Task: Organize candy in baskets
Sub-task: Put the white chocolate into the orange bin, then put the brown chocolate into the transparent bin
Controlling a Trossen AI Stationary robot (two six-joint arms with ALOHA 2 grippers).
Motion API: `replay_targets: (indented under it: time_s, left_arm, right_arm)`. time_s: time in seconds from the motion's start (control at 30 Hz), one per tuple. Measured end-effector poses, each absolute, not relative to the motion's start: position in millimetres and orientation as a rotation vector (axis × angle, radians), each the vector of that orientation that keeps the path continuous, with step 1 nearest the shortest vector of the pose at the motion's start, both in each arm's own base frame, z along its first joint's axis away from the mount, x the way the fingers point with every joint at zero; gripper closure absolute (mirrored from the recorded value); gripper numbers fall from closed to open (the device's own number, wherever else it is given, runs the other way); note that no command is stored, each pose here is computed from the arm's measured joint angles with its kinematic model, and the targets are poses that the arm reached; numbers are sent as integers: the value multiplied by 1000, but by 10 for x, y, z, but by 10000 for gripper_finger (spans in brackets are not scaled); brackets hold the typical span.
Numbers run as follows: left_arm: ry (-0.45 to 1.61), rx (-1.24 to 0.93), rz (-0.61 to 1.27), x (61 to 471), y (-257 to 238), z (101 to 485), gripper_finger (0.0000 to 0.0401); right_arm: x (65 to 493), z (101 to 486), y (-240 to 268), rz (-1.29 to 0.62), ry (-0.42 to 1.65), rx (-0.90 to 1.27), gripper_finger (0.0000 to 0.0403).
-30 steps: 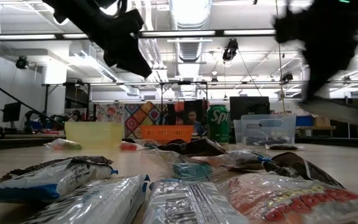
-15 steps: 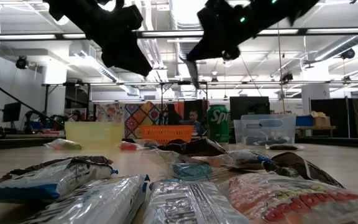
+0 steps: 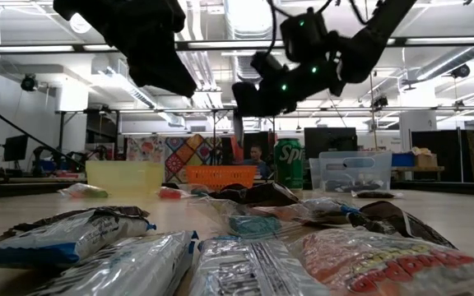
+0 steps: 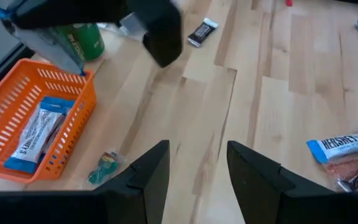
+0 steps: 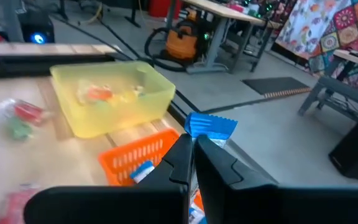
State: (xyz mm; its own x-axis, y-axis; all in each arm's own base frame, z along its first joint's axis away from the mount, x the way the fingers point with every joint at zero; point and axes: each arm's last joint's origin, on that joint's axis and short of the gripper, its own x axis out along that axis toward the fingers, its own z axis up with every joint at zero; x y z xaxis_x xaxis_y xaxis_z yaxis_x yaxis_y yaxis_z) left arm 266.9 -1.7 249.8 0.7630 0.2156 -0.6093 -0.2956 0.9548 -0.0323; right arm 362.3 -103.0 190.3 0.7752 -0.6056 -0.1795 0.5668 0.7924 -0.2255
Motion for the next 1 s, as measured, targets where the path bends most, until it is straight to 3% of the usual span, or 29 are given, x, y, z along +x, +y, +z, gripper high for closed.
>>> replay_targets:
  time_s: [0.4, 1.0]
  left_arm:
    - [648, -145, 285, 2668, -18, 2491, 257]
    - [697, -136, 289, 2636, -19, 2415, 257]
  right_arm:
    - [3719, 1761, -1234, -681, 280, -151, 388]
    - [3723, 1798, -1206, -676, 267, -139, 283]
